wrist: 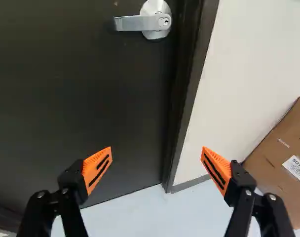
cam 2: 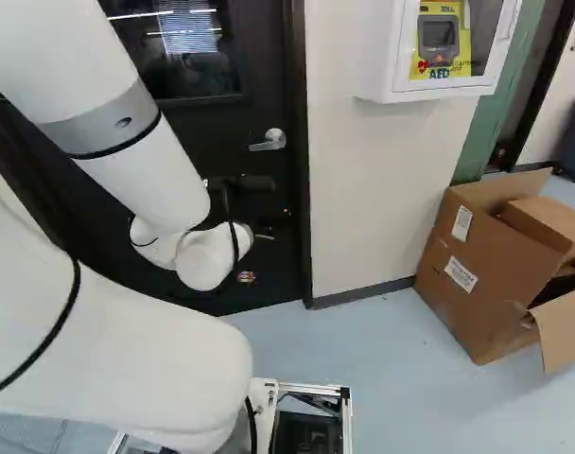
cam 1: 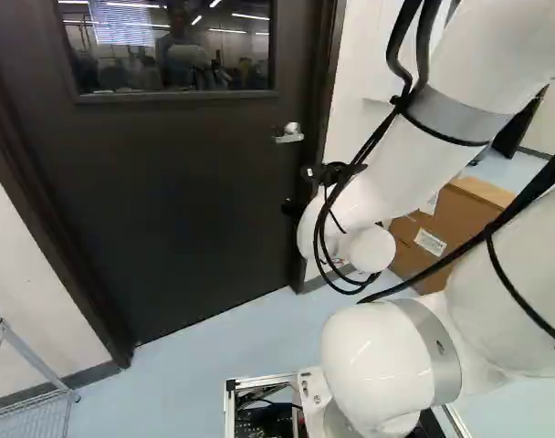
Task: Open the door and move inside
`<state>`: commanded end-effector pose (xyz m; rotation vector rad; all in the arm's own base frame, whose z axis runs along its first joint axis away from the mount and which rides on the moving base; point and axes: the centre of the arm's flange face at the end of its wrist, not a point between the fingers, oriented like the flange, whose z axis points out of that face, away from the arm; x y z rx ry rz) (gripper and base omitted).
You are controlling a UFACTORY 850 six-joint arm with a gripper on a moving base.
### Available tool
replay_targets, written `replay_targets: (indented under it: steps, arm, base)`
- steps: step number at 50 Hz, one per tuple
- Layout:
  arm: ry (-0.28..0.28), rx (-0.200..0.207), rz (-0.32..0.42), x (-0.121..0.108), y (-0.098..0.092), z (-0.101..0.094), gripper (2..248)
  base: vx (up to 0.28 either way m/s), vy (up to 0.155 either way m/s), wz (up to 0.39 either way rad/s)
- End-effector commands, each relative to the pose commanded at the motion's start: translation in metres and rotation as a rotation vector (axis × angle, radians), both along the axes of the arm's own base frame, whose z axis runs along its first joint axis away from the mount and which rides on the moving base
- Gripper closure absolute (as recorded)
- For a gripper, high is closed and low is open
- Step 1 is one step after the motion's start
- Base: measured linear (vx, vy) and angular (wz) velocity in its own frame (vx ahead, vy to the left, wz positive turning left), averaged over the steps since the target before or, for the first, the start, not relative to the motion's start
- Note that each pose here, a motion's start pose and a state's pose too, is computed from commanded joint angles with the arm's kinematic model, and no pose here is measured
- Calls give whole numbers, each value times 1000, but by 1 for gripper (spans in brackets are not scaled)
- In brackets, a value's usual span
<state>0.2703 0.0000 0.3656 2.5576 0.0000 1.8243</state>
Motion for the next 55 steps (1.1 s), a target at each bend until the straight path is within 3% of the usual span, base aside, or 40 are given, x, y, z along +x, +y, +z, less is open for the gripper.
replay_targets:
  steps: [25,55]
  arm:
    - [1,0,0,3,0,0,3]
    - [-40,0,12,35,4,21,3]
  base:
    - [5,6,-4]
    - [0,0,0]
